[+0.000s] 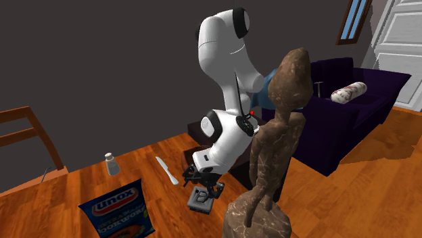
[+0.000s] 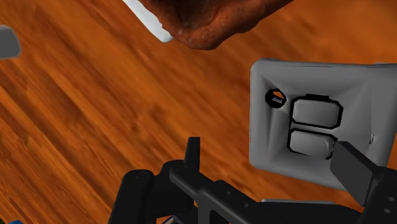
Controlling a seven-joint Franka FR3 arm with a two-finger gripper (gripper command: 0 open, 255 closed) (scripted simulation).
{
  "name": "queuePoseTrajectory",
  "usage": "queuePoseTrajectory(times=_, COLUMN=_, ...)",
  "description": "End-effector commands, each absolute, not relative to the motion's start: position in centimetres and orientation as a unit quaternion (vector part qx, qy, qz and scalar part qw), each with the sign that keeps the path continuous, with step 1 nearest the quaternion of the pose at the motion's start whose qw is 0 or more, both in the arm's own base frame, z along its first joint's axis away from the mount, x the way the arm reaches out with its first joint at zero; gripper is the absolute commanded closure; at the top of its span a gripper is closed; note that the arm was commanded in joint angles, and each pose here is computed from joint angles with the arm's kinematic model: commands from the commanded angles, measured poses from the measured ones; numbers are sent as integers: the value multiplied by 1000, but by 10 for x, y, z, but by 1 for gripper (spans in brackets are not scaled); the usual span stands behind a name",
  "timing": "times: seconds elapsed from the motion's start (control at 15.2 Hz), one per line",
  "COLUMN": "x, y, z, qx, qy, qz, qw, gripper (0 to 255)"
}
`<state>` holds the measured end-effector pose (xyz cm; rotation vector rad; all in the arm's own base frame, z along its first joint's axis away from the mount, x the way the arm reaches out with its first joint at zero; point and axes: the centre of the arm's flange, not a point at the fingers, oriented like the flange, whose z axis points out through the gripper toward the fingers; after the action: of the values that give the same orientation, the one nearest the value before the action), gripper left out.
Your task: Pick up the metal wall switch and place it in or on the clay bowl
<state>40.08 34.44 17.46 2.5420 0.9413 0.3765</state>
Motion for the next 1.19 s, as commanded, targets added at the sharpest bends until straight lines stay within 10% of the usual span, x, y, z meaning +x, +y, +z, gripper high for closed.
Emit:
queuePoseTrajectory(times=0.0, x=401, y=344, z=175, qx=910, qy=337, qz=135, qw=201, gripper=255)
queuePoseTrajectory(times=0.59, x=400, y=345, z=175, qx=910, qy=337, qz=135, qw=201, gripper=255)
queuePoseTrajectory(times=0.66, x=400, y=345, z=175, qx=910, qy=337, qz=135, qw=201, gripper=0)
queuePoseTrajectory(times=0.86, x=434, y=337, z=188, qx=976, qy=113, qz=164, qw=85, gripper=0)
queuePoseTrajectory(times=1.12, x=441, y=334, z=168, qx=976, qy=113, qz=164, qw=85, gripper=0)
